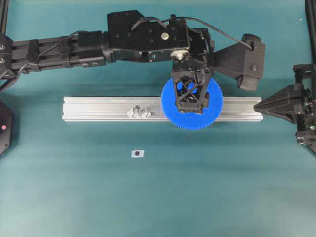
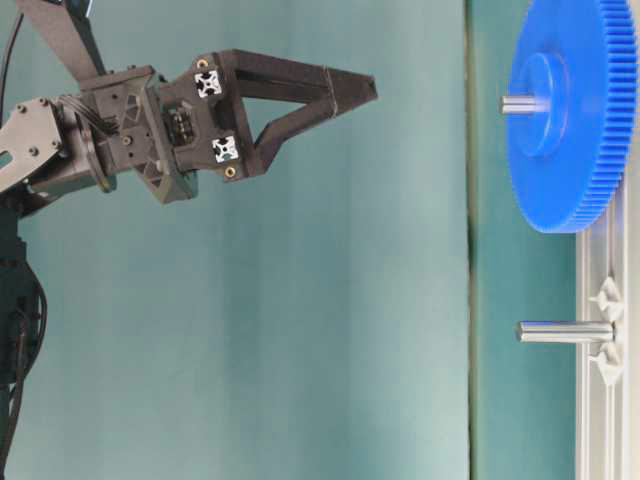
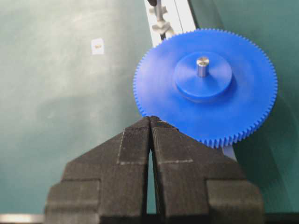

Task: Insert the large gear onto the shaft.
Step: 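Open the left gripper and raise it off the gear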

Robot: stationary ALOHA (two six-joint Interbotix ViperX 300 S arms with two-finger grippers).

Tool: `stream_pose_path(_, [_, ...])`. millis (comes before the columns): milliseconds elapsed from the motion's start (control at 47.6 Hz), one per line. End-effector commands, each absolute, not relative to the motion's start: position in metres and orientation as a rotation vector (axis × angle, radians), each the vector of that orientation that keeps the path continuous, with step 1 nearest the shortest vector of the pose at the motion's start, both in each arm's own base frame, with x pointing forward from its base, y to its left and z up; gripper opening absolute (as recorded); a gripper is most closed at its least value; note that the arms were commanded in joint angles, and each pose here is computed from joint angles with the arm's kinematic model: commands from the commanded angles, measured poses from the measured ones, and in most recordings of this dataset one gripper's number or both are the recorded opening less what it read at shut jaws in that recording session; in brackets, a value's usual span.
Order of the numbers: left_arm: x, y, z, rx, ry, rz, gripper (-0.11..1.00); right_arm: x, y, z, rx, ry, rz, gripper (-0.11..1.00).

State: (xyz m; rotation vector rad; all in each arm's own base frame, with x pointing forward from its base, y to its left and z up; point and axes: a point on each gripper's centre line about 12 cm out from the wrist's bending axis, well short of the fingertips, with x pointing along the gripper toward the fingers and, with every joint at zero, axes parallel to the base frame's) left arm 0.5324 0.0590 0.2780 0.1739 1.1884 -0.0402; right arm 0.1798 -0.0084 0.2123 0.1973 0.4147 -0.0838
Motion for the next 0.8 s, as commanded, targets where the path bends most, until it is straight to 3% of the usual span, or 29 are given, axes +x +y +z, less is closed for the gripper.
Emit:
stream_pose_path(0, [0.5255,0.0560,0.3170,0.184,1.105,-0.030,0.90,0.1821,-0.0086,0.2172,0.206,0.399,-0.085,0.05])
stream_pose_path(777, [0.5244,0.0543,0.3145,0.182,1.124,-0.034,0.90,0.1821,-0.0089,0.2169,0.206,0.397,-0.086,0.05])
